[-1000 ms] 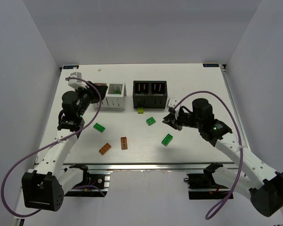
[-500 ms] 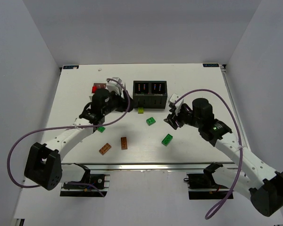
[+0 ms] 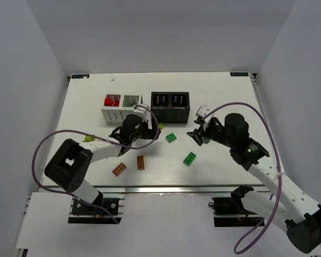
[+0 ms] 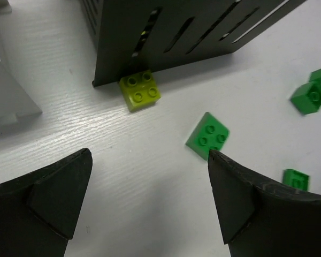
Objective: Sort the legos into containers by color
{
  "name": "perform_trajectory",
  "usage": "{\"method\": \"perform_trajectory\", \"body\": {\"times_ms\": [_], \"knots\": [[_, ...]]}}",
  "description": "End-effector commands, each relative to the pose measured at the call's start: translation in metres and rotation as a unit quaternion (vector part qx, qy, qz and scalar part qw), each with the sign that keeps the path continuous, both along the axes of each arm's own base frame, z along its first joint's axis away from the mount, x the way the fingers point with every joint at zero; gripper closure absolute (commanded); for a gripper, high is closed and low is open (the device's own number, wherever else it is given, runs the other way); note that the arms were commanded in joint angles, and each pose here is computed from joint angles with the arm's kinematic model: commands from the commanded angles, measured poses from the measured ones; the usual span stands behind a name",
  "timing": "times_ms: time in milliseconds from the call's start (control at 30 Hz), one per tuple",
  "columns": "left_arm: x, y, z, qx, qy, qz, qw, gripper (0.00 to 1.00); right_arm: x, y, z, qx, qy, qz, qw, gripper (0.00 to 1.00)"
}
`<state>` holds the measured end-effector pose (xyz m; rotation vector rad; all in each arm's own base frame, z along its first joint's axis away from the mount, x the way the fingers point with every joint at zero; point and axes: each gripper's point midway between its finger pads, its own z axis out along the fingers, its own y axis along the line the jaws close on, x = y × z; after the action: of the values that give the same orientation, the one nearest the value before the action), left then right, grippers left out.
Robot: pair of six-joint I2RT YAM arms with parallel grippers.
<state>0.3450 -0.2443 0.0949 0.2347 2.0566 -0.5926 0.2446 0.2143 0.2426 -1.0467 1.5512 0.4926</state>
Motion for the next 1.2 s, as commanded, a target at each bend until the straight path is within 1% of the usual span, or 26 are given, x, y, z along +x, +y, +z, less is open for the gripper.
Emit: {"method": "perform_trajectory", "body": {"times_ms": [0, 233, 333, 433, 533, 600, 667, 867, 1067, 1100, 1133, 1167], "knots": [[0.022, -0.004, 0.004, 0.002, -0.025, 0.022, 0.999, 0.02, -0.001, 0.002, 0.018, 0.023, -0.024, 0.003, 0.999, 0.36], [0.038, -0.008, -0.034, 0.038, 0.004, 0.036, 0.999, 0.02, -0.004, 0.000, 0.026, 0.032, -0.035, 0.004, 0.999, 0.35], [0.042, -0.015, -0.042, 0.053, 0.004, 0.033, 0.998, 0.02, -0.005, 0.001, 0.026, 0.032, -0.035, 0.005, 0.999, 0.36], [0.046, -0.024, -0.043, 0.054, -0.005, 0.036, 0.998, 0.02, -0.005, 0.000, 0.027, 0.033, -0.038, 0.006, 0.999, 0.35], [0.049, -0.028, -0.045, 0.060, -0.008, 0.056, 0.997, 0.02, -0.006, 0.001, 0.027, 0.034, -0.038, 0.007, 0.999, 0.35], [0.053, -0.027, -0.052, 0.076, -0.003, 0.073, 0.994, 0.03, -0.006, 0.001, 0.026, 0.032, -0.037, 0.007, 0.999, 0.35], [0.053, -0.031, -0.061, 0.089, 0.004, 0.081, 0.993, 0.06, -0.006, 0.000, 0.028, 0.034, -0.039, 0.006, 0.999, 0.35], [0.058, -0.020, -0.074, 0.106, 0.011, 0.148, 0.983, 0.12, -0.007, 0.000, 0.032, 0.038, -0.044, 0.006, 0.998, 0.35], [0.062, -0.022, -0.075, 0.106, 0.003, 0.160, 0.981, 0.18, -0.007, -0.001, 0.032, 0.038, -0.044, 0.005, 0.998, 0.35], [0.062, -0.023, -0.073, 0.104, 0.001, 0.160, 0.982, 0.25, -0.007, -0.001, 0.032, 0.038, -0.044, 0.005, 0.998, 0.35], [0.062, -0.024, -0.073, 0.101, -0.001, 0.159, 0.982, 0.28, -0.008, -0.001, 0.034, 0.040, -0.046, 0.005, 0.998, 0.35], [0.062, -0.025, -0.073, 0.101, -0.001, 0.158, 0.982, 0.29, -0.008, -0.001, 0.033, 0.039, -0.046, 0.005, 0.998, 0.35]]}}
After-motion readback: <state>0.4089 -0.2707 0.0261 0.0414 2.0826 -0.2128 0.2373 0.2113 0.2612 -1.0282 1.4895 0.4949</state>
